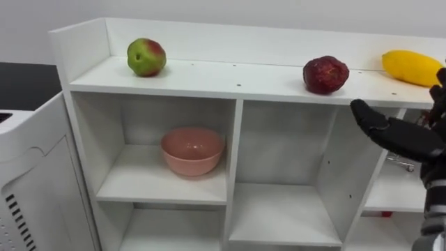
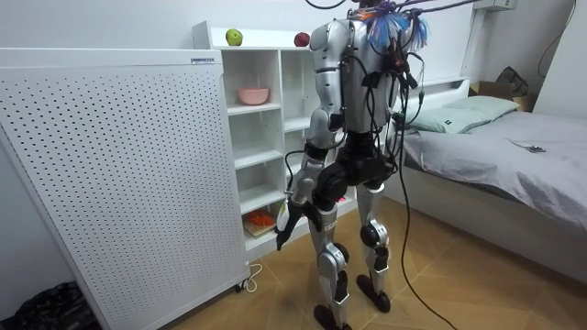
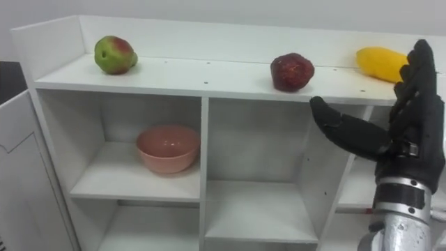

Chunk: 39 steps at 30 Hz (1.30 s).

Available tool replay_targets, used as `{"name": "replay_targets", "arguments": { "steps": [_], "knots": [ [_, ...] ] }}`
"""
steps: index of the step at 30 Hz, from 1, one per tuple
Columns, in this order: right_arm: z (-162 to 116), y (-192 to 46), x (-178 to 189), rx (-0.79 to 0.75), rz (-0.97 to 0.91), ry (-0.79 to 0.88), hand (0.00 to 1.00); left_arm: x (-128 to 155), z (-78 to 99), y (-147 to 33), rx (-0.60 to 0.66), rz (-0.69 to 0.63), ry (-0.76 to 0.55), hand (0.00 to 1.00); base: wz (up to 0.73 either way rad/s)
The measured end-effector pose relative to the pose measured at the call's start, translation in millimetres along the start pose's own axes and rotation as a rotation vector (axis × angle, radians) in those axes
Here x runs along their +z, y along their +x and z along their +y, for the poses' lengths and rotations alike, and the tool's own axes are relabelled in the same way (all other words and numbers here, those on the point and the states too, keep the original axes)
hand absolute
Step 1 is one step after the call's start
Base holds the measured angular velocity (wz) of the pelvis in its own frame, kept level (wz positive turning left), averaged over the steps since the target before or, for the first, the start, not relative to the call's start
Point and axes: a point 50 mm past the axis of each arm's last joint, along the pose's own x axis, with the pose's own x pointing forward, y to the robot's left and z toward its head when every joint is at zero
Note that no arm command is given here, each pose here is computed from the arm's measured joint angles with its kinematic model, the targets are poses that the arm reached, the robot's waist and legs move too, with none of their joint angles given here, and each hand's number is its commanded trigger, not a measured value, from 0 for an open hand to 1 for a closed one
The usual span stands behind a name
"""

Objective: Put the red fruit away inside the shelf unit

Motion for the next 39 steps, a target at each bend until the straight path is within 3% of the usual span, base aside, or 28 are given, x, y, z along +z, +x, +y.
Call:
{"name": "replay_targets", "arguments": {
  "steps": [9,21,39],
  "knots": [
    [2.0,2.2,0.4,0.021,-0.001,0.009,0.0,3.0,0.9,0.6,0.002,-0.007,0.005,0.0,0.05],
    [5.5,23.6,3.0,0.004,-0.012,0.017,0.0,-0.7,3.2,0.5,0.008,0.002,0.009,0.0,0.01],
    [2.7,42.0,-16.0,0.002,0.108,0.057,0.0,0.5,11.5,2.2,0.027,0.029,0.021,0.0,0.03]
  ]
}}
